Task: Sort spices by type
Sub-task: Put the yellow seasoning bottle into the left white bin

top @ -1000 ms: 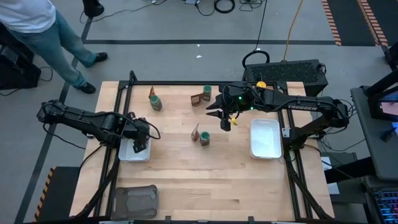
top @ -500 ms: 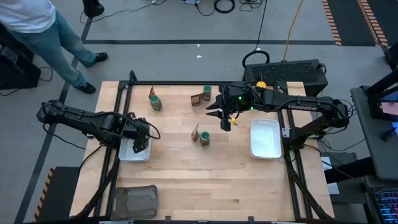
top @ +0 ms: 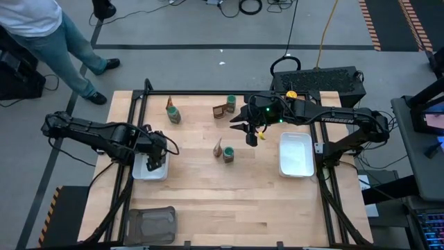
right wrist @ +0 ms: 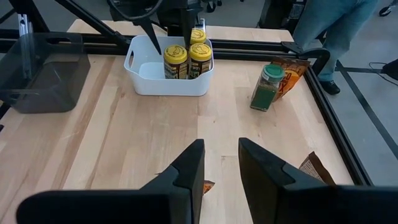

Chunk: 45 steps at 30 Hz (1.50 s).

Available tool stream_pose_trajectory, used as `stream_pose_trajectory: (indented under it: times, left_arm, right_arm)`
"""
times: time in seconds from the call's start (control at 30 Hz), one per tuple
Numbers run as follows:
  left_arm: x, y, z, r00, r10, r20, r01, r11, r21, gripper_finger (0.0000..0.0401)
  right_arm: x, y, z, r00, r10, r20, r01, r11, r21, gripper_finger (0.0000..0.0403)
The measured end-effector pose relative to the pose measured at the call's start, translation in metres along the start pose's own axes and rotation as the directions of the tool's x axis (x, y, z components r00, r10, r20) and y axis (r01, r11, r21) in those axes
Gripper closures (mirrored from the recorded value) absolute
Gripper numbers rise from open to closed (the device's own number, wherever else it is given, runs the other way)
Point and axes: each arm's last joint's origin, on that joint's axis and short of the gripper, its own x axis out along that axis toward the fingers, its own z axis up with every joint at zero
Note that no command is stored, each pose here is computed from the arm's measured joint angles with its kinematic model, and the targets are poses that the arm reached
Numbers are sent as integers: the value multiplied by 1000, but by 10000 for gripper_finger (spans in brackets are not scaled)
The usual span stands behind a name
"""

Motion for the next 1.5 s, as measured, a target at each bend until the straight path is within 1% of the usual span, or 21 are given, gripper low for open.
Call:
stream_pose_trajectory:
  times: [0.07, 0.23, 0.37, 0.43, 0.53, 0.67, 0.77, 0.83, 0.93, 1.0, 1.03, 1.1, 1.2, 1.23, 1.3, 1.33, 1.37, 1.43, 1.5]
  left_arm:
    - [-3, 0, 1, 1000, -10, 2, 10, 1000, 3, 126]
    - [-18, -1, 9, 998, -39, 52, 38, 999, 18, 126]
    - [-32, 0, 17, 992, -44, 114, 44, 999, 3, 126]
    - [-38, -1, 22, 984, -42, 172, 45, 999, -10, 126]
    - [-43, -4, 32, 957, -64, 282, 78, 996, -37, 126]
    - [-48, -8, 45, 908, -80, 411, 110, 993, -50, 126]
    - [-50, -5, 53, 872, -40, 487, 94, 992, -87, 126]
    - [-51, -1, 57, 855, -8, 519, 80, 990, -116, 127]
    - [-52, 6, 64, 835, 19, 549, 55, 991, -119, 127]
    - [-50, 10, 70, 809, 29, 587, 54, 991, -123, 127]
    - [-48, 13, 73, 795, 21, 606, 64, 991, -118, 127]
    - [-43, 18, 77, 780, -10, 625, 99, 989, -107, 127]
    - [-37, 28, 82, 758, -43, 651, 128, 988, -83, 127]
    - [-35, 31, 84, 753, -40, 657, 128, 988, -87, 127]
    - [-30, 38, 87, 744, -33, 668, 124, 988, -90, 127]
    - [-28, 42, 87, 740, -32, 672, 125, 988, -91, 127]
    - [-28, 45, 88, 732, -33, 680, 129, 988, -91, 127]
    - [-29, 52, 91, 714, -37, 699, 144, 985, -95, 127]
    - [-27, 57, 93, 711, -48, 701, 156, 984, -91, 127]
  right_arm:
    - [0, 0, 0, 1000, 0, 0, 0, 1000, 0, 321]
    - [0, 0, 0, 1000, -1, 0, 1, 1000, 0, 321]
    - [0, -2, 0, 1000, -9, -1, 9, 1000, 4, 321]
    - [-1, -6, -1, 1000, -21, -2, 21, 1000, 18, 321]
    - [-2, -14, -2, 999, -46, -4, 46, 997, 56, 321]
    - [-4, -27, -6, 996, -79, -34, 82, 991, 104, 321]
    - [-7, -37, -12, 992, -101, -77, 110, 985, 131, 321]
    - [-9, -44, -16, 988, -117, -101, 133, 977, 167, 321]
    - [-13, -55, -21, 981, -144, -133, 173, 954, 247, 320]
    - [-17, -63, -24, 973, -160, -169, 204, 935, 290, 318]
    - [-21, -67, -25, 966, -170, -197, 225, 925, 307, 316]
    - [-30, -76, -25, 937, -228, -263, 308, 896, 320, 311]
    - [-44, -87, -26, 863, -348, -367, 462, 837, 294, 298]
    - [-50, -91, -25, 830, -392, -396, 517, 807, 286, 292]
    - [-59, -100, -26, 763, -477, -437, 622, 726, 293, 278]
    - [-63, -105, -28, 736, -499, -457, 656, 691, 303, 271]
    - [-67, -110, -32, 720, -502, -479, 676, 663, 321, 262]
    - [-75, -122, -40, 702, -487, -520, 701, 602, 383, 245]
    - [-85, -133, -48, 680, -478, -556, 726, 548, 416, 226]
